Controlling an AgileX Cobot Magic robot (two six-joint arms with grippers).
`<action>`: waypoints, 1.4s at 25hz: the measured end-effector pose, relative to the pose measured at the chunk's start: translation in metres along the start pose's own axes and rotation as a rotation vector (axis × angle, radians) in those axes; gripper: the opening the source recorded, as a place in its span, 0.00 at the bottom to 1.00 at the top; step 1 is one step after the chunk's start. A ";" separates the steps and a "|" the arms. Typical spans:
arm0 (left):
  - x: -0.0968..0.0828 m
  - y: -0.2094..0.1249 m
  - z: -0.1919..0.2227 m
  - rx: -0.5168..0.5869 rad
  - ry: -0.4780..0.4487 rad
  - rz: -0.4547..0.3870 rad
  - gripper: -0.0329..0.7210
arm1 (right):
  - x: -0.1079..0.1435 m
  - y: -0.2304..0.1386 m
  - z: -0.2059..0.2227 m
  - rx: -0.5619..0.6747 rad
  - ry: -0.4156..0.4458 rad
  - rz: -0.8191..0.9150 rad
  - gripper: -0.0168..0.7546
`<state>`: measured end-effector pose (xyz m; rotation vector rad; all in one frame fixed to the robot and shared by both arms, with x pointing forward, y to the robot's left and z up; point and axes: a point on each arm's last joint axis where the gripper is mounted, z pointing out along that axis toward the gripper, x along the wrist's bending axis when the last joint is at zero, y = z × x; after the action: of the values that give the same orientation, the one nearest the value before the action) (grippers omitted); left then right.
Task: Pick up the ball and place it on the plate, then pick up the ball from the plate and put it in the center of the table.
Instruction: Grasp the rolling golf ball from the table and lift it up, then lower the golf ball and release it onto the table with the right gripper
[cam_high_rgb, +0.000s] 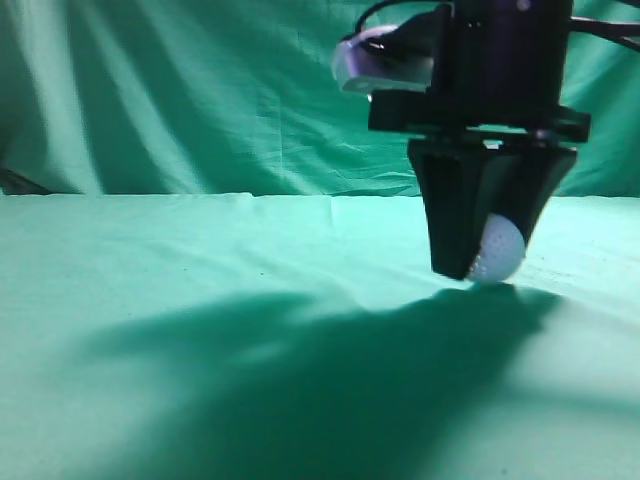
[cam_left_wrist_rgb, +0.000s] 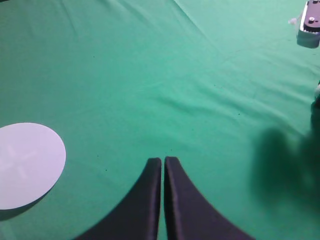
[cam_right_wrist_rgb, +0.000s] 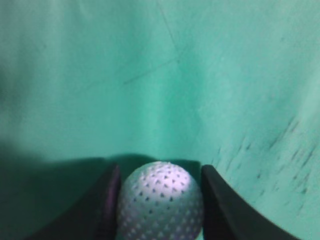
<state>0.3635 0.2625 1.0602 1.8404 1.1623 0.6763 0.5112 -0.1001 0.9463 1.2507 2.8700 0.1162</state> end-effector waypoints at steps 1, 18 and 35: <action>0.000 0.000 0.000 0.000 0.000 0.000 0.04 | 0.000 0.003 -0.003 -0.007 -0.002 0.001 0.43; -0.001 0.001 0.000 -0.009 -0.008 -0.020 0.04 | 0.001 0.122 -0.073 -0.383 -0.022 -0.061 0.43; -0.001 0.001 0.000 -0.009 -0.008 -0.020 0.04 | 0.045 0.168 0.015 -0.299 0.010 -0.185 0.43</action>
<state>0.3635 0.2616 1.0609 1.8197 1.1688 0.6610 0.6034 0.0479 0.9442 0.9308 2.8207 0.5263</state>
